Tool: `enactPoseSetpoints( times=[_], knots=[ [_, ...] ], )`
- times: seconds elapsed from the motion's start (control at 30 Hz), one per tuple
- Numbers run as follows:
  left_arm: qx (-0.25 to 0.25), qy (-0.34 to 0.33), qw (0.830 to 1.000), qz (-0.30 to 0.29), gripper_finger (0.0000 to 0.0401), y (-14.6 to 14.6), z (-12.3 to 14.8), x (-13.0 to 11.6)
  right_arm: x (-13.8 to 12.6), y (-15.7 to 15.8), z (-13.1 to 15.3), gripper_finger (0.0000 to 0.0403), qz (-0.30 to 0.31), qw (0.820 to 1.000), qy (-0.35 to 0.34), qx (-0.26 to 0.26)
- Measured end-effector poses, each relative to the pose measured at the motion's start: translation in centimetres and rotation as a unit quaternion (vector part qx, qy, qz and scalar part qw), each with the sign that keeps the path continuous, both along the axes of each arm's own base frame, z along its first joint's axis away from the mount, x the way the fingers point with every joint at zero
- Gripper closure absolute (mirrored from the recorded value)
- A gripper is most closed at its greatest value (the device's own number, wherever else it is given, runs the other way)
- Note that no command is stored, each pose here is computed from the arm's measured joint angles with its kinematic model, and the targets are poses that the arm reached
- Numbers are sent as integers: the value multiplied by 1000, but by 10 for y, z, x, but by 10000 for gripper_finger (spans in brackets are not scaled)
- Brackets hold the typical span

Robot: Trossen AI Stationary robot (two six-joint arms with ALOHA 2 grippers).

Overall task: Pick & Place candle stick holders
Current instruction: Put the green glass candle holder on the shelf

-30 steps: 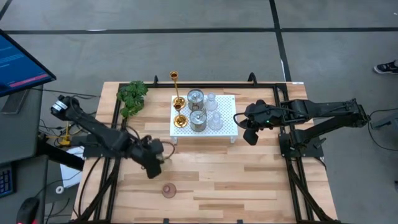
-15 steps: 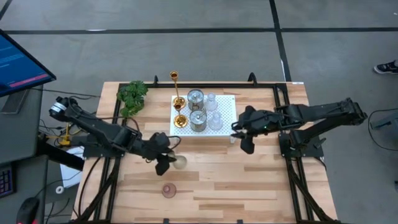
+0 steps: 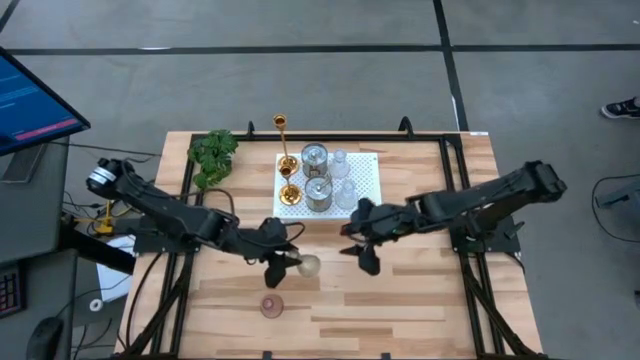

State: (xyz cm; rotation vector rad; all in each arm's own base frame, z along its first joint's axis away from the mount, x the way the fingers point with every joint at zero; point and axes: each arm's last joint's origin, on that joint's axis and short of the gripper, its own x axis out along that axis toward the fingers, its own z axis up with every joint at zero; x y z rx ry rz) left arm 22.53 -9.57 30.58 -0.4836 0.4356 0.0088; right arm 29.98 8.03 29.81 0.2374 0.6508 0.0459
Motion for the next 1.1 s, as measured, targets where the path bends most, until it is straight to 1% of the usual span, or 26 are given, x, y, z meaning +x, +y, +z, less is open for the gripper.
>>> enactPoseSetpoints(
  times=[0.17,0.3,0.4,0.57,0.63,0.83,0.9,1.0,1.1],
  knots=[
    [11,-3,1000,-5,229,-1,-2,5,17,11,-14,171,3,1000,4,8],
    [34,0,999,-12,229,-2,-6,9,28,19,-18,167,8,1000,9,8],
    [54,22,998,-23,229,-5,-17,17,33,24,-20,166,6,1000,18,20],
    [71,76,993,-59,228,-12,-43,33,27,35,-19,171,2,999,29,40],
    [74,90,991,-69,228,-11,-50,37,24,38,-18,175,-1,998,33,47],
    [84,88,991,-56,228,3,-46,40,13,46,-15,184,-6,996,53,65],
    [89,105,989,-53,228,6,-44,38,7,48,-15,186,-7,995,70,65],
    [107,135,984,-56,228,9,-45,37,3,49,-13,187,-7,995,75,66],
    [112,137,983,-56,228,9,-46,42,1,48,-11,187,-8,995,76,66]
  ],
)
